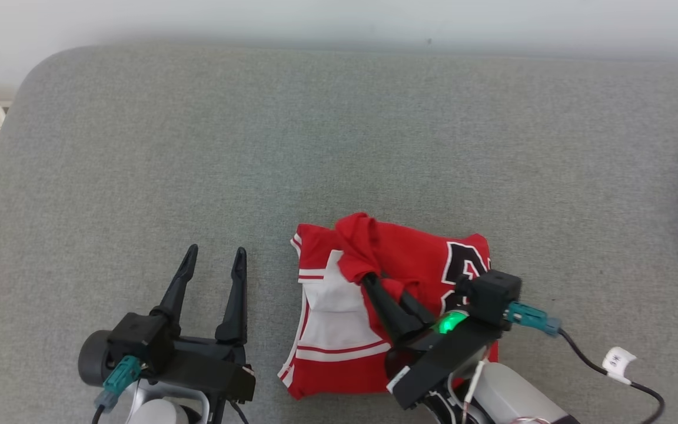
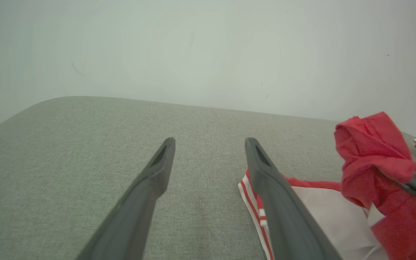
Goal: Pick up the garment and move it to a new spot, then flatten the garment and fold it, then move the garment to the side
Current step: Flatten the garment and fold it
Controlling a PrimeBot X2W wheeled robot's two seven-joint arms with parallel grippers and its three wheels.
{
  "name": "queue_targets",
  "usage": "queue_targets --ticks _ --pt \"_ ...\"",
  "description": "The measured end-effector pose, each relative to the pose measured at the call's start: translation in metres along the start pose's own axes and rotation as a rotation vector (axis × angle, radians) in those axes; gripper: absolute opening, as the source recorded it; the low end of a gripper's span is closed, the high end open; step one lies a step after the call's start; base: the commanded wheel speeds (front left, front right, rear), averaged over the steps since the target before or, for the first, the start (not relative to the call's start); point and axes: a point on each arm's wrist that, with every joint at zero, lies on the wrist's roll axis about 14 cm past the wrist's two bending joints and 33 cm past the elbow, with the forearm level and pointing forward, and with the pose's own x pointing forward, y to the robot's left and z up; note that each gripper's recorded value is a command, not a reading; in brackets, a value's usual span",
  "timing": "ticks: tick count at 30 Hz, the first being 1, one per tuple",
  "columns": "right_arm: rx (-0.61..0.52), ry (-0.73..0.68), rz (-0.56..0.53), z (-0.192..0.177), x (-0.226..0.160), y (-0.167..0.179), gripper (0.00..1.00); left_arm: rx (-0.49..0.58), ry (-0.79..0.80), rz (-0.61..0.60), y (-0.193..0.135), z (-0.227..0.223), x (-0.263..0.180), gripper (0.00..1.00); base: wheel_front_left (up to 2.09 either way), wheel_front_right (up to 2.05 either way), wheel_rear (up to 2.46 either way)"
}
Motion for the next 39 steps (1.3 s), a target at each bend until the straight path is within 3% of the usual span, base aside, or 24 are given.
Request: queue_targets --ticks 9,10,11,12,24,29,35,39 --pt "0.040 0.088 0.058 -0.031 0.016 0.013 0.00 -0.003 0.014 -0.003 0.000 -0.005 0.000 1.00 0.00 0.00 0.00" --pt "0.043 0.096 0.057 -0.034 0.017 0.013 0.16 -0.001 0.017 -0.003 0.000 -0.005 0.000 1.00 0.00 0.00 0.00" --pt "0.044 0.103 0.055 -0.036 0.018 0.012 0.47 0.002 0.021 -0.005 0.000 -0.007 0.000 1.00 0.00 0.00 0.00" --pt "0.052 0.105 0.051 -0.037 0.019 0.010 1.00 0.003 0.023 -0.006 -0.001 -0.008 0.000 1.00 0.00 0.00 0.00" --pt "0.109 0.192 0.147 -0.062 0.012 0.045 1.00 0.005 0.027 -0.018 -0.003 -0.010 0.004 1.00 0.00 0.00 0.00" --pt "0.085 0.219 0.198 -0.068 0.007 0.060 1.00 0.008 0.018 -0.013 -0.002 -0.008 0.006 1.00 0.00 0.00 0.00" --pt "0.021 0.076 0.222 -0.022 0.012 0.062 1.00 0.016 -0.010 0.011 0.005 0.002 0.008 1.00 0.00 0.00 0.00" --pt "-0.020 -0.098 0.189 0.033 0.000 0.049 1.00 0.028 -0.029 0.028 0.011 0.009 0.006 1.00 0.00 0.00 0.00"
